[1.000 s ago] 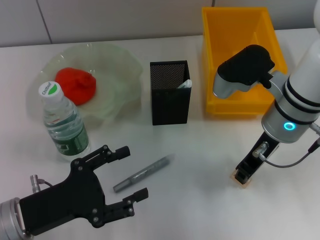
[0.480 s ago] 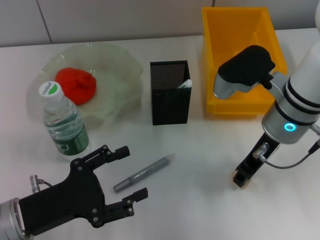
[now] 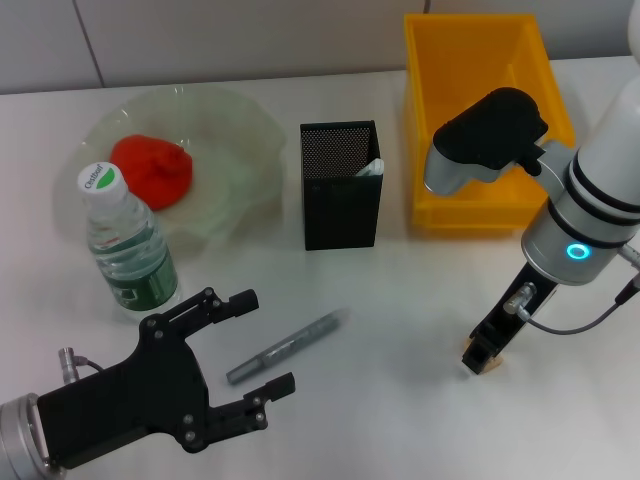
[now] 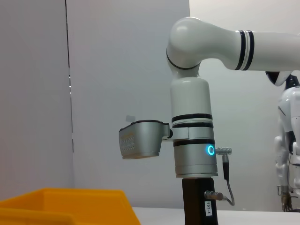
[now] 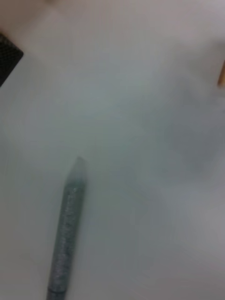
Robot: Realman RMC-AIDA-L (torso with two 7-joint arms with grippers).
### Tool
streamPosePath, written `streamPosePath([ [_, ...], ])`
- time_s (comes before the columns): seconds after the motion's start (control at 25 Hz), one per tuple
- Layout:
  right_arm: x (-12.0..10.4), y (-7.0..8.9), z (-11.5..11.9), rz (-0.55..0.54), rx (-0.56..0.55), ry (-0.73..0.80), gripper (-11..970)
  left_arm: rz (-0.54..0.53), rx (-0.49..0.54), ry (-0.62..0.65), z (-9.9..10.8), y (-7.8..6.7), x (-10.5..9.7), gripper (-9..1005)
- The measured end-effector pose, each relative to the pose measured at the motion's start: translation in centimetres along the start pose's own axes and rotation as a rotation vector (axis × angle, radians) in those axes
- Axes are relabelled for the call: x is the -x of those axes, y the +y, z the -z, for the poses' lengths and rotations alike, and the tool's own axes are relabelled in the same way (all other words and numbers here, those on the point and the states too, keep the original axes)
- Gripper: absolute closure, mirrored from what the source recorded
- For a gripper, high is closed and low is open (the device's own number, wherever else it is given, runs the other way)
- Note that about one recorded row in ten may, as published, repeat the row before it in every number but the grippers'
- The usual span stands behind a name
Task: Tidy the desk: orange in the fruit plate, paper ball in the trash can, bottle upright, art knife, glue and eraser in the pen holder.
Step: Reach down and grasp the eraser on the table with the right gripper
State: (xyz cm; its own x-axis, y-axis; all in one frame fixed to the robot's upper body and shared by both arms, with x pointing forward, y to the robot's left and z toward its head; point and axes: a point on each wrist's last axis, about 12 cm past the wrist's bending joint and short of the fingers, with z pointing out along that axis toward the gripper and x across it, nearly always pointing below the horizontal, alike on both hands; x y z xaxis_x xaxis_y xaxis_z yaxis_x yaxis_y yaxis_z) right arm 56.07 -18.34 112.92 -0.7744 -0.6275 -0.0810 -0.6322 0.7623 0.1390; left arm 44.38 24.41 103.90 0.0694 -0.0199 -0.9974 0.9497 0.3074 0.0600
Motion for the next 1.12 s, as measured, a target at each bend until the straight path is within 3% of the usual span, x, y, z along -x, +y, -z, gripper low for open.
streamPosePath([
  [1.0,0.06,-0.10,-0.43,-0.011,0.000,0.011,524,0.000,-0.009,-0.003,-0.07,-0.06,0.04,183],
  [1.12,0.09,-0.10,-0.46,-0.010,0.001,0.013,568,0.000,-0.009,-0.004,-0.07,-0.07,0.05,183],
])
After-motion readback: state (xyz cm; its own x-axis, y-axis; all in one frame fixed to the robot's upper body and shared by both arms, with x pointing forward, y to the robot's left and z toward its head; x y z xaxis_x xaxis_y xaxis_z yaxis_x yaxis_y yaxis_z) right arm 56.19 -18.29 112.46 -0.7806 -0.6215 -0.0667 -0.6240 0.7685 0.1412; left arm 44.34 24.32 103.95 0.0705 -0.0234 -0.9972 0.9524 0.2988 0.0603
